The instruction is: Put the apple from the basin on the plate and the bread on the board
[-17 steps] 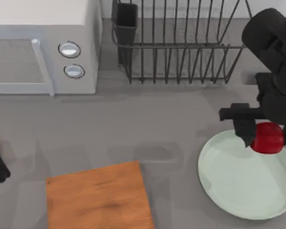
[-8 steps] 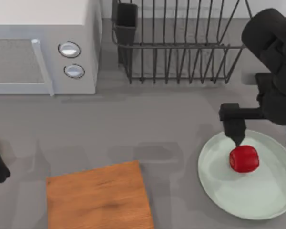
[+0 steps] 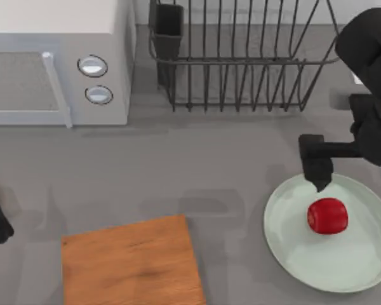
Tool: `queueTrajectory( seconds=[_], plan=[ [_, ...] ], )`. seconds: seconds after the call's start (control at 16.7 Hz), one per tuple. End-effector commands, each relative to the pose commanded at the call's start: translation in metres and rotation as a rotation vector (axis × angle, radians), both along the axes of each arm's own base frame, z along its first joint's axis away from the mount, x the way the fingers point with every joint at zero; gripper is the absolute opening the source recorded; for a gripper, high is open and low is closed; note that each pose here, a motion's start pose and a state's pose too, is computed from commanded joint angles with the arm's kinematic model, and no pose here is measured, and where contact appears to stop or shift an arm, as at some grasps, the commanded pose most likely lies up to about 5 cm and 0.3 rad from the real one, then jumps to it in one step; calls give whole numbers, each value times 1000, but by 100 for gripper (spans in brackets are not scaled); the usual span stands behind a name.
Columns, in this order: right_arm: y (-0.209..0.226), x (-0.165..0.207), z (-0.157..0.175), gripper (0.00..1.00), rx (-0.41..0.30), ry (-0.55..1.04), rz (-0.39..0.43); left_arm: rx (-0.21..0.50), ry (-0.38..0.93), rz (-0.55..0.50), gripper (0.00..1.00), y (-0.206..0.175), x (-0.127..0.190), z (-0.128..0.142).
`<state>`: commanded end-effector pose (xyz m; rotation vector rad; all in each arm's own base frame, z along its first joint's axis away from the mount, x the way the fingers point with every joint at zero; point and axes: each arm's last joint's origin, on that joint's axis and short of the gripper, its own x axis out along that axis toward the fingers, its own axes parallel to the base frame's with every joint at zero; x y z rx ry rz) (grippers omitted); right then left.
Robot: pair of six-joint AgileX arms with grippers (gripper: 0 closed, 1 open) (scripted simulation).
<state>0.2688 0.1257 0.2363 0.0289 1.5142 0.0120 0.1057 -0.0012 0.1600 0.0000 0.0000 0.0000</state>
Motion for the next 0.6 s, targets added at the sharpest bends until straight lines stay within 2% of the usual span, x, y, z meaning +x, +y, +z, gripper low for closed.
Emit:
queueTrajectory(
  seconds=[0.24,0.42,0.6],
  plan=[
    [-30,-29,13,100,74,-200,1,0,0,0,100,0,0,0],
    [-60,-64,20,100,130,-437,1,0,0,0,100,0,0,0],
    [-86,-104,13,100,158,-720,0,0,0,0,100,0,0,0]
  ],
)
